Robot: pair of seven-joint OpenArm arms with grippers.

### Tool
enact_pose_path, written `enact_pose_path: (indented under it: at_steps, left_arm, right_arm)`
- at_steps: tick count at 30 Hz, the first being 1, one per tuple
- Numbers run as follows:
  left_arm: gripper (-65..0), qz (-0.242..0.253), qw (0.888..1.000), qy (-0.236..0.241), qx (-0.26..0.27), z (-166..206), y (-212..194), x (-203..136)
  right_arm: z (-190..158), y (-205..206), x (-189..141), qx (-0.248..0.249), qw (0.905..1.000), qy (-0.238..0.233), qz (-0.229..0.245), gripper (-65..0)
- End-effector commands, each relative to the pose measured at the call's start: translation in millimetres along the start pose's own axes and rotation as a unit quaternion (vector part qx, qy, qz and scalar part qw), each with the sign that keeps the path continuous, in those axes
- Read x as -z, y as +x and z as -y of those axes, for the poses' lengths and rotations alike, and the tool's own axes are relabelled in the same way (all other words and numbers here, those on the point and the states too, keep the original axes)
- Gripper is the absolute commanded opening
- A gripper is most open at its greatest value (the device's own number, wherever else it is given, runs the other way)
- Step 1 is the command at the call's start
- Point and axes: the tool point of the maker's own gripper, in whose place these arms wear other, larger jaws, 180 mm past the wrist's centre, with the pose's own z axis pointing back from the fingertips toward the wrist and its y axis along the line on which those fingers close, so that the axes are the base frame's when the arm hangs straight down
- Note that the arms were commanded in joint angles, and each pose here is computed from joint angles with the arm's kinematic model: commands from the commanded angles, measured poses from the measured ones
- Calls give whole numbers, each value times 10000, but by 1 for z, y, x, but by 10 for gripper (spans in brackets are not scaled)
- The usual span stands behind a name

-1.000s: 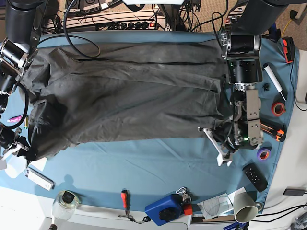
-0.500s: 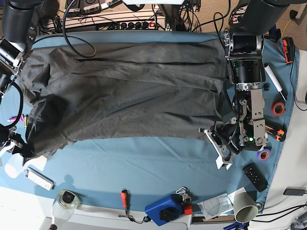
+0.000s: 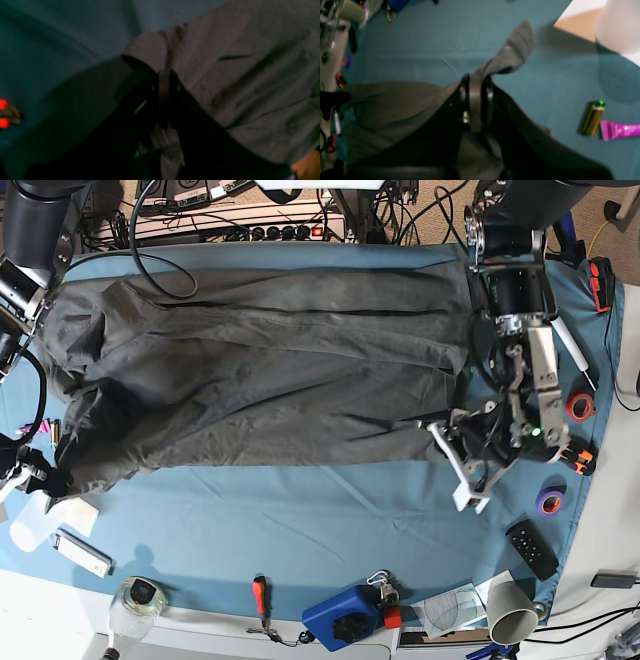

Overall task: Fold the T-shirt properly
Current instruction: 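Lay the hem over the folded edge, forming a long strip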

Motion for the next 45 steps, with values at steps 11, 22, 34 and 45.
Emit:
enact_pose_path:
  at_steps: [11, 22, 34, 45]
  left_arm:
    - [-650, 539, 9975, -389, -256, -11, 1, -22]
    - [-650, 539, 9983, -224, -20, -19, -17, -36]
    - [-650, 539, 9979, -315, 149, -3, -48, -46]
    - [-650, 611, 9975, -283, 196, 0, -52, -50]
  right_arm:
    - [-5, 25, -18, -89, 9989, 134, 450, -650]
    - [-4, 0, -46, -342, 9984, 114, 442, -650]
    - [5, -38, -63, -477, 9982, -255, 256, -650]
    - [13, -50, -70, -326, 9986, -327, 256, -650]
